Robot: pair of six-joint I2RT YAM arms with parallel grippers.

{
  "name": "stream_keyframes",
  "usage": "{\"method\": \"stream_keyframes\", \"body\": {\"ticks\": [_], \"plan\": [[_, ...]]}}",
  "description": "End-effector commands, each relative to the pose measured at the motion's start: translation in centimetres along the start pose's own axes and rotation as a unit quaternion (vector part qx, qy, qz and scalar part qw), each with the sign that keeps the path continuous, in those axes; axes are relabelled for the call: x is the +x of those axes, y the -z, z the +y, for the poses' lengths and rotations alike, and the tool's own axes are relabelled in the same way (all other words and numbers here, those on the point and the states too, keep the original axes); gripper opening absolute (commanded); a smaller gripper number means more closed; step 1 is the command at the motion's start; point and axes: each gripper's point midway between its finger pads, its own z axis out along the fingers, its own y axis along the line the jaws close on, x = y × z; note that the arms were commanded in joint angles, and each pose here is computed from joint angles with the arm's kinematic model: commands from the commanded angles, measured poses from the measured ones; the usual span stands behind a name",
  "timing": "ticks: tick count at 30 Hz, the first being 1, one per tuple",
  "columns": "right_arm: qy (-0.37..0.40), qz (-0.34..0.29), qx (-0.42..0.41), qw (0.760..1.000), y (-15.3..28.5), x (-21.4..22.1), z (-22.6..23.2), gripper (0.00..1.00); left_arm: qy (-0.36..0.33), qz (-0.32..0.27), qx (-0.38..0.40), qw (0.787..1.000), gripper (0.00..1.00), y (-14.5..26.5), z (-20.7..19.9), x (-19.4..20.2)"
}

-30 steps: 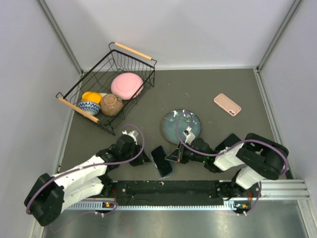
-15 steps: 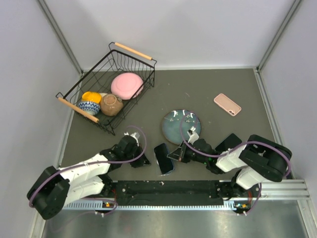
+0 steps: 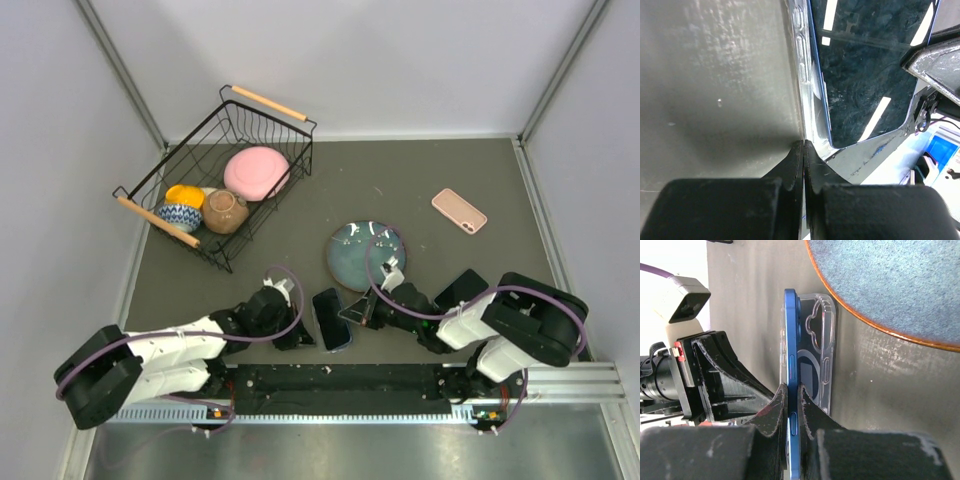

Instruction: Put the phone into the phone case

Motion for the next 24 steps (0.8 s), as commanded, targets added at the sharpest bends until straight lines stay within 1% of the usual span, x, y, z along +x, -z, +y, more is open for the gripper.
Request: {"method": "stream_keyframes", "body": {"ticks": [1,10,17,20,21,22,23,24], "plan": [[-0.003,-0.017,-0.008,1.000,-0.3,-0.2,0.7,0.00,-0.006,-0.015,0.028,0.999,0.00,-0.4,-2.1,-0.3],[-0.010,-0.017,0.003,1.000,0.0,1.0,0.3,0.00,-0.014,-0.004,0.030,0.999,0.00,-1.4,-3.3,0.3],[-0.011,-0.018,0.010,1.000,0.0,1.5,-0.3,0.00,-0.020,-0.001,0.035,0.999,0.00,-1.4,-3.9,0.5],[-0.010,-0.021,0.015,1.000,0.2,1.5,-0.7,0.00,-0.017,-0.020,0.009,1.000,0.00,-0.7,-3.3,-0.2],[-0.010,-0.023,0.016,1.000,0.2,1.5,-0.8,0.00,-0.015,-0.019,-0.015,1.000,0.00,-0.4,-2.3,0.0],[-0.011,-0.023,0.018,1.000,0.3,1.5,-1.0,0.00,-0.019,-0.039,-0.015,0.999,0.02,0.1,-2.6,-0.7],[-0.012,-0.023,0.017,1.000,0.3,1.5,-1.0,0.00,-0.023,-0.047,-0.015,0.999,0.04,0.4,-2.8,-1.1],[-0.010,-0.024,0.018,1.000,0.3,1.5,-1.0,0.00,-0.024,-0.050,-0.027,0.998,0.12,0.8,-2.3,-1.1]]}}
